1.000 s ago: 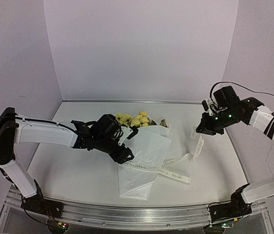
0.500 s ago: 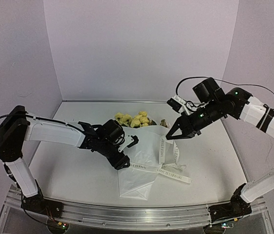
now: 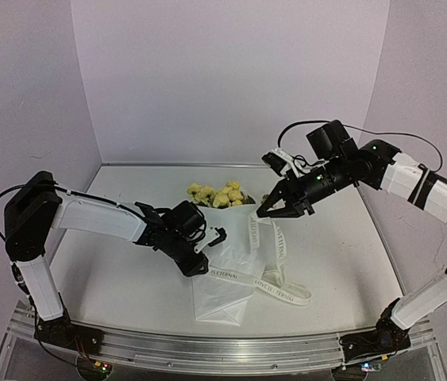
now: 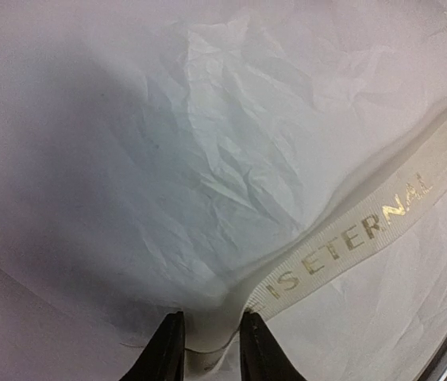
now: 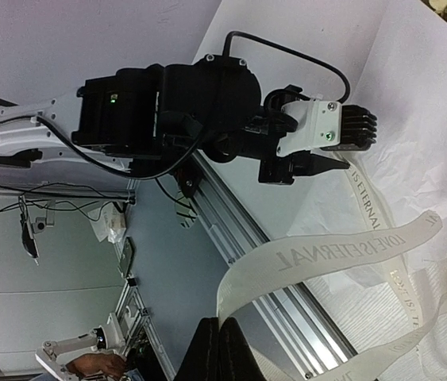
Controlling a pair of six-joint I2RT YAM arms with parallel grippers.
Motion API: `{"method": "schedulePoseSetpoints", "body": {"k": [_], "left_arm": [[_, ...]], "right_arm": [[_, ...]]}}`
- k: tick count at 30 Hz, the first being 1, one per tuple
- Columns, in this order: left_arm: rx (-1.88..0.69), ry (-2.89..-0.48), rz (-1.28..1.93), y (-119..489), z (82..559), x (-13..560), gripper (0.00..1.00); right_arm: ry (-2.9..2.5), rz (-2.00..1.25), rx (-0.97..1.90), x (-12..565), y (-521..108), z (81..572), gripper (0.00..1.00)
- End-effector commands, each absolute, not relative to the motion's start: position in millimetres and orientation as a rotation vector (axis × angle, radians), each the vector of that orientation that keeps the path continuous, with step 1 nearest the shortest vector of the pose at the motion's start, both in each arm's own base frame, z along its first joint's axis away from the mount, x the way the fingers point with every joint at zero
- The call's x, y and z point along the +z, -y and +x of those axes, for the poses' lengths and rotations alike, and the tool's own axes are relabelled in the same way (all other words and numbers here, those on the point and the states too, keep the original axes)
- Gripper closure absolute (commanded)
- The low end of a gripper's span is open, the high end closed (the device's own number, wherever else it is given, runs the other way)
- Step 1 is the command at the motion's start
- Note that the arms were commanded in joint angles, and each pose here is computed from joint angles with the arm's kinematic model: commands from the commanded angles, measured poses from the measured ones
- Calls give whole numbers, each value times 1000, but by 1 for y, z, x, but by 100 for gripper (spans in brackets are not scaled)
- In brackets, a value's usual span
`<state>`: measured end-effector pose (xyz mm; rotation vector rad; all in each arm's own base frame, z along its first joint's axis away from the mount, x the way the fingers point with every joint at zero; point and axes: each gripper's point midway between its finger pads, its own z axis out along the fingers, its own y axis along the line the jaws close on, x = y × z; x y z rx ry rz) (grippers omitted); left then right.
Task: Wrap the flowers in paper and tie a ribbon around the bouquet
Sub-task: Place the right side of the ribbon on the folded bouquet.
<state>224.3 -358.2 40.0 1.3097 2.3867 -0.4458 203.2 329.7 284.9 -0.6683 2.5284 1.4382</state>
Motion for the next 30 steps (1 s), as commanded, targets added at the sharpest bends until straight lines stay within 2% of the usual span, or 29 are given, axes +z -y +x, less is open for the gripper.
{"method": "schedulePoseSetpoints", "body": {"k": [1, 3, 6, 22, 26, 30], "left_arm": [[-498, -2302, 1269, 378, 237, 64, 83], [-496, -2297, 1262, 378, 238, 66, 94], [-507, -2282, 1244, 379, 239, 71, 100], [-769, -2258, 1062, 373, 256, 105, 100], [-805, -2260, 1043, 373, 260, 106, 100], [-823, -2250, 1021, 371, 264, 112, 100]], "right_arm": [[-2457, -694, 1527, 304, -344, 208, 100], [-2450, -694, 1562, 308, -350, 210, 100], [-2439, -696, 1586, 313, -355, 214, 100], [-2519, -728, 1826, 290, -385, 198, 100], [-2637, -726, 1836, 256, -400, 190, 100], [-2787, -652, 1717, 203, -401, 192, 100]]}}
